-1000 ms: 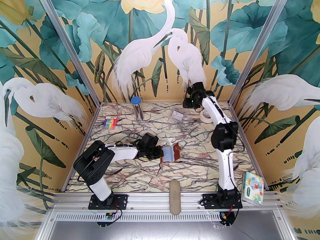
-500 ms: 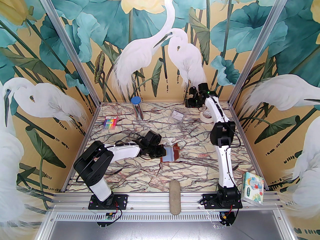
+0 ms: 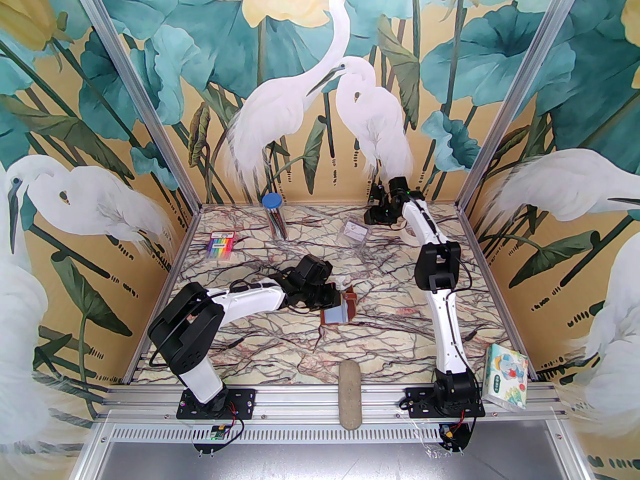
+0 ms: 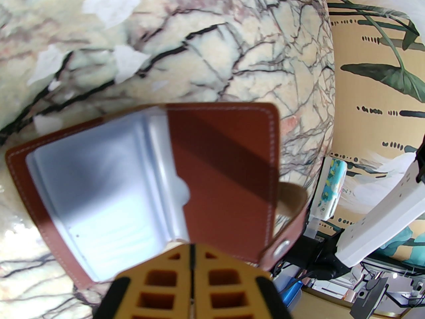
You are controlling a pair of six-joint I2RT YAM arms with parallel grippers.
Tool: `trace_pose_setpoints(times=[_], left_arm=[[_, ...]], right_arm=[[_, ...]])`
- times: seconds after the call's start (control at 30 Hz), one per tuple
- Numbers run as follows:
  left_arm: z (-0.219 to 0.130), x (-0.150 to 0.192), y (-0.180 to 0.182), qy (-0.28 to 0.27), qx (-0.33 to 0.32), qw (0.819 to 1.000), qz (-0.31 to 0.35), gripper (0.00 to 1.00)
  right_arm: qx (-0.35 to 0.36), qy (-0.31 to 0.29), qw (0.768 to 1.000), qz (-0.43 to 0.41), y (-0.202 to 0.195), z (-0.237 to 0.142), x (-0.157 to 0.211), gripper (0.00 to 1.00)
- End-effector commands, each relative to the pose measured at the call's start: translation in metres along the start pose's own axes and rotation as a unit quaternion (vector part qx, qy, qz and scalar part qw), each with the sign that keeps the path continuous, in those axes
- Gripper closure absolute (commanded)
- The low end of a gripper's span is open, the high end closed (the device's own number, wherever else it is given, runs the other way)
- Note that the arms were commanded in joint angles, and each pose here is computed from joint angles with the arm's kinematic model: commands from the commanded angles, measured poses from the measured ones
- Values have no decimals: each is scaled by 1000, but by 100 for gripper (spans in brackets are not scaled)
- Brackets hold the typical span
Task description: Put the credit cards into the card holder
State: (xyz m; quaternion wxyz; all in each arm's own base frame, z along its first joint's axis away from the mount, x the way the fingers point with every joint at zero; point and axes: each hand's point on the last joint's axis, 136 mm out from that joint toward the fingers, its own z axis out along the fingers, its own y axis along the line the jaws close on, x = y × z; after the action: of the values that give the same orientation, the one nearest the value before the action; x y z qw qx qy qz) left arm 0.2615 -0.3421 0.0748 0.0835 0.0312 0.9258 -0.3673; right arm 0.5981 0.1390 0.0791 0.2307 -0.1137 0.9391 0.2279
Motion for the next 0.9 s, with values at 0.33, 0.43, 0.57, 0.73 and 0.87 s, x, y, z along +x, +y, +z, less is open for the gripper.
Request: trace_pose_setpoints(times=[0.33,0.43,0.57,0.73,0.87], left_arm=[[13,5,4,16,-16,1000,6,91],[15,6,5,18,-16,1000,5,91],[15,7,5,19,-16,1000,5,91],[16,7,6,19,-16,1000,5,91],[16,8,6,20,-16,1000,4,91]], right_arm=[[10,8,1000,2,-3,13,4,66],[12,12,1000,2,-3,15,6,68],[15,16,1000,1,-3,16,8,71],[18,25,999,-9,2,18,12,73],[26,33,999,-17,5,18,16,75]])
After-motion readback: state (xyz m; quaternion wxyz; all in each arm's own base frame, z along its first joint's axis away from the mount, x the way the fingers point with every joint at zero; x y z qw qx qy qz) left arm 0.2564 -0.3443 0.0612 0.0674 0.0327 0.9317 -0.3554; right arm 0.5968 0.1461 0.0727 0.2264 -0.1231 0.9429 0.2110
